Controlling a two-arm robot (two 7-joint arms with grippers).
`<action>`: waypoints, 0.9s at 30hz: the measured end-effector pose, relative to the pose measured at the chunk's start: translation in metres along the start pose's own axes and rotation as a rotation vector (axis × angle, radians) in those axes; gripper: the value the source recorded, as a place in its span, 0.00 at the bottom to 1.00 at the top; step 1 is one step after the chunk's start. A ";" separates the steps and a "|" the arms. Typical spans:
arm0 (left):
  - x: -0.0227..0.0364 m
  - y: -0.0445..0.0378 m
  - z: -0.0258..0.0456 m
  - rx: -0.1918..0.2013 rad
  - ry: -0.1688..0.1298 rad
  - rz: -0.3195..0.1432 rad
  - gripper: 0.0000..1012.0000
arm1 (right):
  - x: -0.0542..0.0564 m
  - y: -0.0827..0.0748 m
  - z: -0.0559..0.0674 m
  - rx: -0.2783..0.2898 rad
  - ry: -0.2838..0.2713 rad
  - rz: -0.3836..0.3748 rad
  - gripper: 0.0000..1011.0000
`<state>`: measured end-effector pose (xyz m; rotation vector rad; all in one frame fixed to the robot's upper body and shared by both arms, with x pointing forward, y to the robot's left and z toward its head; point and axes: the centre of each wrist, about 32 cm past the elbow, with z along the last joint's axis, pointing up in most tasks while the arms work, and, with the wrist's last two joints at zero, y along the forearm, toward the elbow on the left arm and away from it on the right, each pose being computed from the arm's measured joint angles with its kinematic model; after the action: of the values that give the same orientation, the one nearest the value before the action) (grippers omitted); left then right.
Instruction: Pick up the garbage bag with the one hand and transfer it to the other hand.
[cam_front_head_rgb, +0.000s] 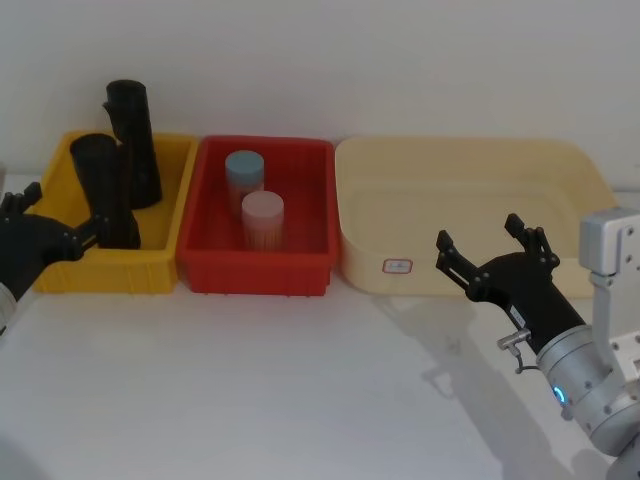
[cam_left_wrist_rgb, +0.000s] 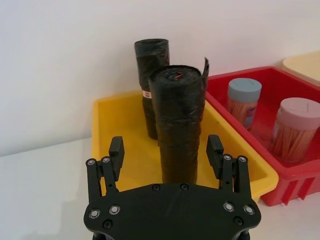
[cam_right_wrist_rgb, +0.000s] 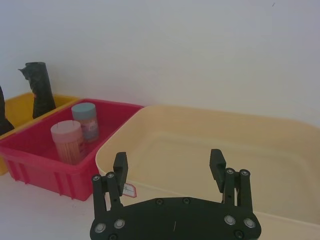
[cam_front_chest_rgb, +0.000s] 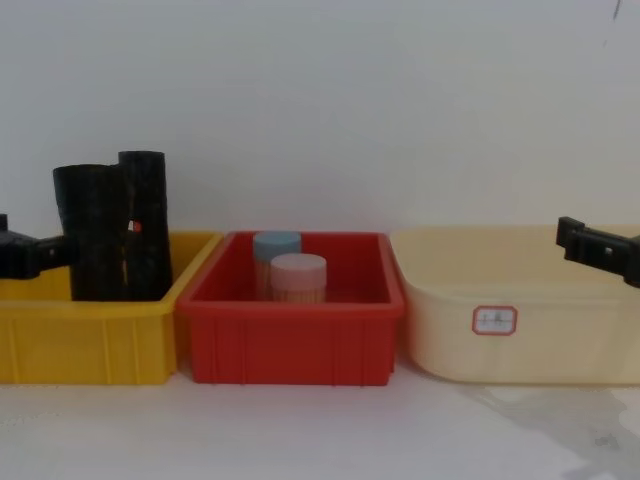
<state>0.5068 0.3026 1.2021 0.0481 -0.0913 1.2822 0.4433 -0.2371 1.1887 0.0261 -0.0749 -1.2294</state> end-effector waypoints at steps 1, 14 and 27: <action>0.0000 -0.0002 0.0003 -0.001 0.000 -0.002 0.99 | 0.000 0.000 0.000 0.000 0.000 0.000 0.99; 0.0025 -0.0076 0.0044 -0.015 -0.005 -0.055 0.99 | 0.000 0.000 0.000 0.000 0.000 0.000 0.99; 0.0096 -0.0228 0.0064 -0.029 -0.024 -0.090 0.99 | 0.000 0.000 0.000 0.000 0.000 0.000 0.99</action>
<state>0.5311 0.3047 1.2097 0.0424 -0.1267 1.1903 0.4433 -0.2371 1.1887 0.0260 -0.0748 -1.2295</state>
